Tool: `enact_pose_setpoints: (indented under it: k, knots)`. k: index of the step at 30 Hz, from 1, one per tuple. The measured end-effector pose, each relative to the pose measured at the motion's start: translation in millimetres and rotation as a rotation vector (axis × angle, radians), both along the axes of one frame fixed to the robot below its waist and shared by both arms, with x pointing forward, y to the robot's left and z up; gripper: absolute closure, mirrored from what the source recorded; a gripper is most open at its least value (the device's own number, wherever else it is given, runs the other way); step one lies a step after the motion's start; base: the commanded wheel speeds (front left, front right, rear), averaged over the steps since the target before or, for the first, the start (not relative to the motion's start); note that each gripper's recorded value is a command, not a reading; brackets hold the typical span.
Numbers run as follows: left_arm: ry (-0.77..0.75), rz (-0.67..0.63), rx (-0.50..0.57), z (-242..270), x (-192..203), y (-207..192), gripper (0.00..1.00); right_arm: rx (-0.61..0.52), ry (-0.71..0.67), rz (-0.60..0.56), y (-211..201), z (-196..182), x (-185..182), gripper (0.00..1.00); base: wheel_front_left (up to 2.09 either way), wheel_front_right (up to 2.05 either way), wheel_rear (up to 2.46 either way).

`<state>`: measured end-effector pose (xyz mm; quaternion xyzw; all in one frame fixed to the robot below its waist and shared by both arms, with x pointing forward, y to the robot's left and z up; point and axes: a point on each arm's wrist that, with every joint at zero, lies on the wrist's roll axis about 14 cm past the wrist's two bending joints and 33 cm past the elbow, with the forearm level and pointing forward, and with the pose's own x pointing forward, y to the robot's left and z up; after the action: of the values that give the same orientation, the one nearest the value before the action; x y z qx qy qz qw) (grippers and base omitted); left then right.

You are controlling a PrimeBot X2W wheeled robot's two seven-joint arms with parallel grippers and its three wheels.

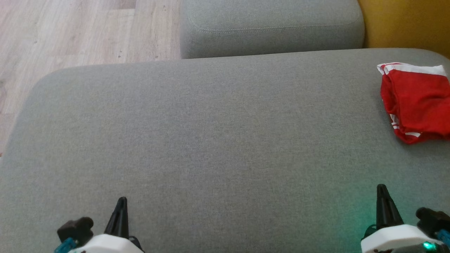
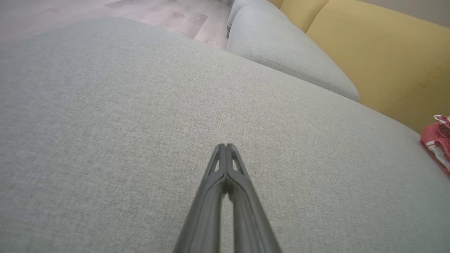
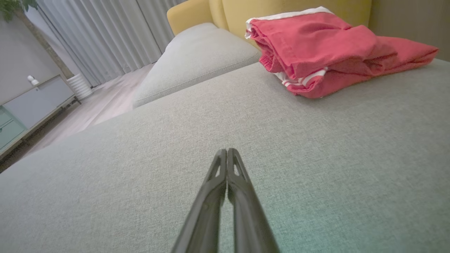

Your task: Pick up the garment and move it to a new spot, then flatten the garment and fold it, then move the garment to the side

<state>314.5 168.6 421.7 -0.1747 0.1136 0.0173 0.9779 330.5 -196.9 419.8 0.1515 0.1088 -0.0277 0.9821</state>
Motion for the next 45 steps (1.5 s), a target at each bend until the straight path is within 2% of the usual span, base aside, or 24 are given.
enact_pose_setpoints:
  k: [45]
  knots:
    - [0.015, 0.141, -0.501, 11, 23, 13, 1.0, 0.522, -0.034, -0.161, -9, 16, 16, 1.0, 0.0, 0.0, 0.0]
